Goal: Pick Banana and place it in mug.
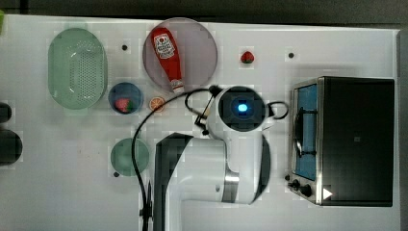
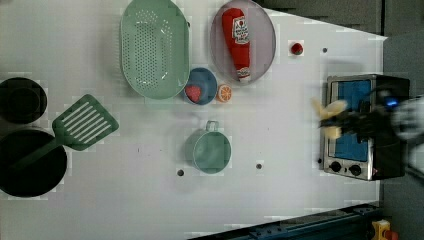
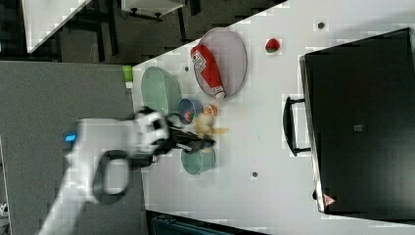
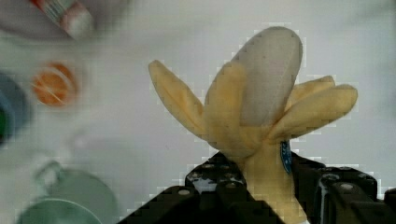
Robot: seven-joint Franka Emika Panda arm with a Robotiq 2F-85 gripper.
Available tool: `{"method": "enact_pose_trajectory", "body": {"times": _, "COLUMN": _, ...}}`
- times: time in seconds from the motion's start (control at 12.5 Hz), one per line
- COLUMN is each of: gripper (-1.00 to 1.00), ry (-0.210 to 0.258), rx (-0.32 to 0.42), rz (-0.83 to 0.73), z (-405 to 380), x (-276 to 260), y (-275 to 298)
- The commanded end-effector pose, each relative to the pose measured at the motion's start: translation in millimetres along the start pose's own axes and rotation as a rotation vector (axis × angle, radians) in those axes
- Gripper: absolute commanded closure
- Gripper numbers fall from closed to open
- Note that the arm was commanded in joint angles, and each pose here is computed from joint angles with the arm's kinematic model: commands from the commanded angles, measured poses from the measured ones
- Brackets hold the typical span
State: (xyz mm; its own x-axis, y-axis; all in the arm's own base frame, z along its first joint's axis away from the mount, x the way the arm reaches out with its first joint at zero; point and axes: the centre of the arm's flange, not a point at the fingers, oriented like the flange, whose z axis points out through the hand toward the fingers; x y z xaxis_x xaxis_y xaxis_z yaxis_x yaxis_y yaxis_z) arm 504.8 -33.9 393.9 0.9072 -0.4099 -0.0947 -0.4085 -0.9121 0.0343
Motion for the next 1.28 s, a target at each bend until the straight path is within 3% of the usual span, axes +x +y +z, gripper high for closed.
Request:
{"method": "enact_pose_trajectory", "body": {"times": 0.08, "gripper": 0.28, "ry": 0.001, "rx": -0.007, "rz": -0.047, "z": -52.1, "x": -12.9, "y": -34.9}}
{"method": "enact_pose_trajectory", "body": {"times": 0.4, "gripper": 0.28, "ry": -0.054, "rx": 0.055, "rz": 0.026, "z": -58.7, "x": -53.7, "y": -101.8}}
{"method": "enact_pose_trajectory", "body": {"times": 0.56, "gripper": 0.28, "ry": -0.058, "rx": 0.032, "rz": 0.095, "z": -51.4, "x": -78.8, "y": -140.4}}
{"method": "enact_pose_trajectory", "body": {"times": 0.88, "gripper": 0.28, "ry": -0.033, "rx": 0.029, "rz": 0.226, "z": -13.3, "x": -119.3, "y": -199.8}}
{"method": "enact_pose_trajectory", "body": {"times": 1.28, "gripper": 0.28, "ry": -0.009, "rx": 0.085, "rz": 0.268, "z": 81.5, "x": -139.1, "y": -221.0}}
